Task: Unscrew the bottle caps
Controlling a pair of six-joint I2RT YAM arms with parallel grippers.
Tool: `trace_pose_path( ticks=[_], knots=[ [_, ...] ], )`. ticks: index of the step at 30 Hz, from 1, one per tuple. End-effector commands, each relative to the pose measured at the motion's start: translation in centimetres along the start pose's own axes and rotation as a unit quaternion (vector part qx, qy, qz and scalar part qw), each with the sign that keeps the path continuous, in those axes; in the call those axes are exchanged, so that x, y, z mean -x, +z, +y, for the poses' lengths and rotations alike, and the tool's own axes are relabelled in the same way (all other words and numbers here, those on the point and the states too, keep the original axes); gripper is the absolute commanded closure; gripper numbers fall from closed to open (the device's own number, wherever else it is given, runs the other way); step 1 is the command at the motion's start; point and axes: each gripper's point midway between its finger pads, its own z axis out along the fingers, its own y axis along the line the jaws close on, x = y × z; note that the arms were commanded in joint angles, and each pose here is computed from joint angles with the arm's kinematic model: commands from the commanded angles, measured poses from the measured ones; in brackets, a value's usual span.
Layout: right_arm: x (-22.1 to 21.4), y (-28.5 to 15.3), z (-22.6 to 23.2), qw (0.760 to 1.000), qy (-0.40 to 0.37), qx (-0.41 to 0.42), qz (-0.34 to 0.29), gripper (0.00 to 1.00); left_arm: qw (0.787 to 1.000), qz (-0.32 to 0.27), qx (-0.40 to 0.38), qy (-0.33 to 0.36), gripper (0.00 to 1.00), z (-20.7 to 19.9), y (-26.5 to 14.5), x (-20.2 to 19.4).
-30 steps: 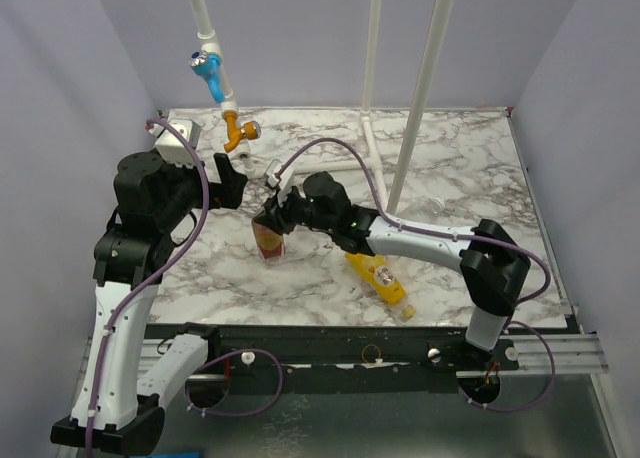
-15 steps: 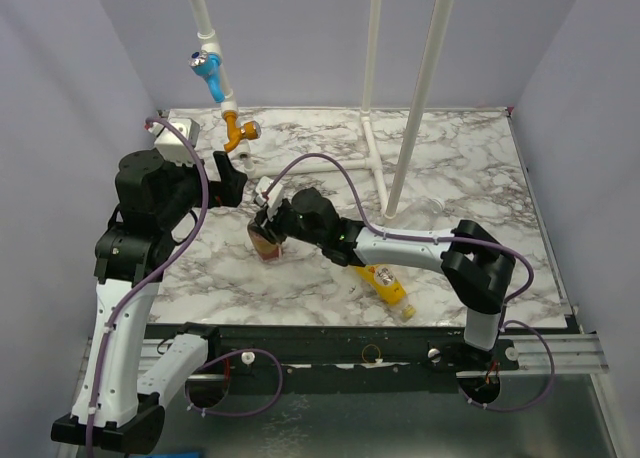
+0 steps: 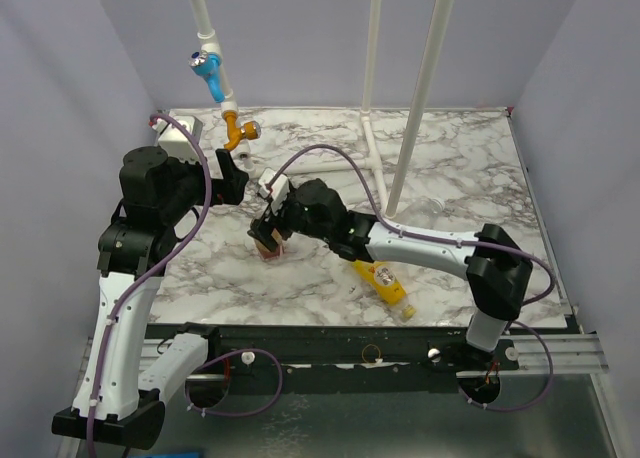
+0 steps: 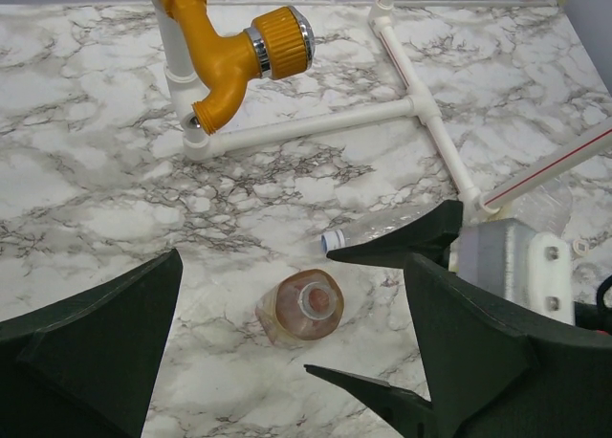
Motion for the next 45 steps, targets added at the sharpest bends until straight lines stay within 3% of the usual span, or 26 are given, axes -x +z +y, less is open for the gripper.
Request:
trace_pose_path(
  ticks=[1,9,18,32,45],
  knots=[
    [5.2,-2.4,0.6,0.999,0.007,0.021,-0.032,0.10,1.000,-0.019,-0.016,0.006,0.01,-0.8,-0.5,1.3],
    [5.8,-6.0,-7.5,0.997,0.077,-0.001,-0.014,0.06,1.000,-0.021,-0.021,0.007,0.01,-1.0,-0.6,1.5],
    [-4.5,-6.3,-13.3,0.981,0.095,-0.049,0.160,0.00,0.999,-0.025,-0.025,0.007,0.01,-1.2,-0.8,1.9],
    [-15.7,-5.7,-16.0,0.944,0.071,-0.101,0.306,0.00,0.999,-0.031,-0.037,0.001,0.01,-1.8,-1.1,2.5],
    [-20.1,-6.0,-14.4,0.930,0.101,-0.070,0.347,0.00,0.999,-0.030,-0.043,-0.001,0.01,-2.0,-1.0,2.6]
  ],
)
